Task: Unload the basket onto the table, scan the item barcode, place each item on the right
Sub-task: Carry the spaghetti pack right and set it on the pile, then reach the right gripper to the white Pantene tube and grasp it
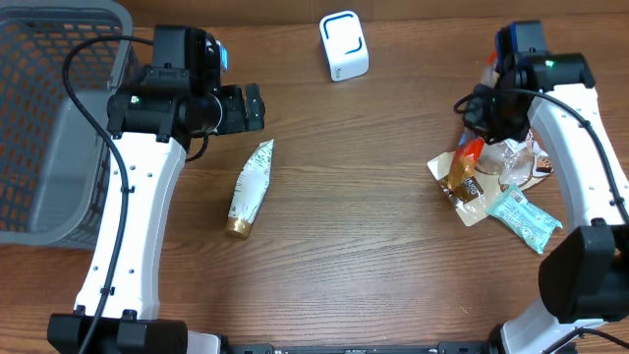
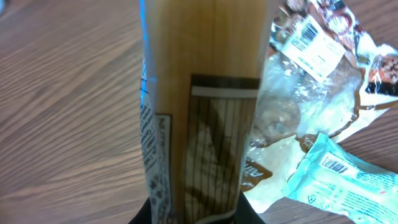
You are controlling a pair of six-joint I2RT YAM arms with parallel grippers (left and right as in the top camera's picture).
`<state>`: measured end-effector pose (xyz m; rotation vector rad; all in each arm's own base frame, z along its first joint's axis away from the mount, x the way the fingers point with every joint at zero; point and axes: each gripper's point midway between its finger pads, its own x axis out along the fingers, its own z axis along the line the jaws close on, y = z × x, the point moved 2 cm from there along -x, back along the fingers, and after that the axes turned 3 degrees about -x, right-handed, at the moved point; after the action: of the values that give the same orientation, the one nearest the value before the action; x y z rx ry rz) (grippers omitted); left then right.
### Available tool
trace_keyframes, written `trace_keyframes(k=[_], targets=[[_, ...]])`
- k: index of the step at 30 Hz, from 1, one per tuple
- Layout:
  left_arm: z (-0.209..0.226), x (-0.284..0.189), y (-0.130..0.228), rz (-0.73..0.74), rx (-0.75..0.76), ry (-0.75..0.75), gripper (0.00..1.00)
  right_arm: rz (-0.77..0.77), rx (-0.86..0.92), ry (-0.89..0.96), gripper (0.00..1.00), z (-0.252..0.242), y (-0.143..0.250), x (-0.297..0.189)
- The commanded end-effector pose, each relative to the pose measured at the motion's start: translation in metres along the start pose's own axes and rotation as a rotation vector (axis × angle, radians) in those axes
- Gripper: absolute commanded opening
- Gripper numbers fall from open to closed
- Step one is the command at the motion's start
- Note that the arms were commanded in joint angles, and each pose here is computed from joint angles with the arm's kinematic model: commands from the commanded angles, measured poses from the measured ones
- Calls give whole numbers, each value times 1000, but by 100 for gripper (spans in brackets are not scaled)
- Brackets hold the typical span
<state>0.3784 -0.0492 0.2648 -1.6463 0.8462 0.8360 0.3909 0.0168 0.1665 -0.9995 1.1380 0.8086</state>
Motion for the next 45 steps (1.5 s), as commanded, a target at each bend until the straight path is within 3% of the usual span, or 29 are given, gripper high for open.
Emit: trace_keyframes(k=[1, 10, 16, 17, 18, 20, 22, 27, 36, 41, 45], targets=[[-3, -9, -5, -30, 20, 7, 100, -52, 45, 0, 4, -12, -10, -5], [-3, -9, -5, -30, 20, 7, 100, -37, 219, 126, 4, -60, -7, 9], [-3, -9, -5, -30, 20, 7, 100, 2, 228, 157, 4, -69, 6, 22], [-3, -9, -5, -30, 20, 7, 100, 8, 230, 169, 18, -71, 8, 24], [-3, -9, -5, -30, 20, 7, 100, 17, 227, 191, 42, -75, 12, 26], [-3, -9, -5, -30, 20, 7, 100, 24, 226, 207, 61, -78, 14, 26], [-3, -9, -5, -30, 20, 7, 100, 23, 226, 205, 69, -77, 13, 24], [-3, -9, -5, -30, 20, 7, 100, 19, 220, 179, 72, -68, 5, -5], [-3, -9, -5, -30, 20, 7, 100, 11, -100, -431, 76, 75, 0, -48], [-3, -9, -5, -30, 20, 7, 100, -9, -242, -555, 80, 166, 33, -34], [-3, -9, -5, -30, 20, 7, 100, 9, -244, -574, 83, 215, 61, -15]])
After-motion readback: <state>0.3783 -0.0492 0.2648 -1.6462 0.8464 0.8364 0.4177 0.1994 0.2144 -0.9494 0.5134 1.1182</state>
